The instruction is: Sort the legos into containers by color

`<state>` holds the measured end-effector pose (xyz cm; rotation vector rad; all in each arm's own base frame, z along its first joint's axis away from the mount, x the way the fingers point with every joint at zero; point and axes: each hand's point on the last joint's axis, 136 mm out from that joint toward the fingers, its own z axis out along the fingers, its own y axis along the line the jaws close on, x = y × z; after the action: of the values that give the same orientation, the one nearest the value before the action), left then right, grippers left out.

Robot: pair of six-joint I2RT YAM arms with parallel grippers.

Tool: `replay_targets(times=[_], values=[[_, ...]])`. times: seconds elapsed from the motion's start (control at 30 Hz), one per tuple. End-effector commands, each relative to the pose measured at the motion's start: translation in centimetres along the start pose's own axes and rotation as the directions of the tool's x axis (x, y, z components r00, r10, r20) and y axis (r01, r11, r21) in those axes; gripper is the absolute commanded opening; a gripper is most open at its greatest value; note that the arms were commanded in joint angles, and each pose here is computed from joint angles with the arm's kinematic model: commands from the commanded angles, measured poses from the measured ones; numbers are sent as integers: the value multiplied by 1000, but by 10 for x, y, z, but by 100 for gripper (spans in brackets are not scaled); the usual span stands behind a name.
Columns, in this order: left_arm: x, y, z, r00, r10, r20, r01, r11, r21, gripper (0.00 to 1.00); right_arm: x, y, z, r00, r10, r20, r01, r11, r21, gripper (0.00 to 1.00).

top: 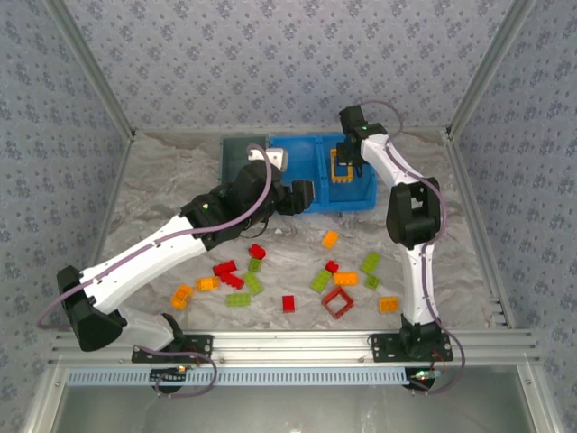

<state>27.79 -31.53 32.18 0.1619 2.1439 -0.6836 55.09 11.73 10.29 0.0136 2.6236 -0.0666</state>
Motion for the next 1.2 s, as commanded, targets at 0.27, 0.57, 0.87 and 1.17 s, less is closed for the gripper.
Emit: replay_targets(times=[0.27,0.57,0.87,1.17], values=[[22,12,6,998,-12,-54,11,1000,-21,76,4,17,35,997,10,-70,-17,994,-111,0],[24,-2,0,999,17,-45,-16,1000,27,76,-6,10,19,998,45,-44,-50,992,-119,27],[96,-30,9,951,157,-267,-121,982,143,68,-40,-21,-118,977,130,168,-114,988,-100,35],[235,-60,30,733,334,-593,-214,940,266,53,85,-44,-288,922,292,256,-232,943,-238,40]])
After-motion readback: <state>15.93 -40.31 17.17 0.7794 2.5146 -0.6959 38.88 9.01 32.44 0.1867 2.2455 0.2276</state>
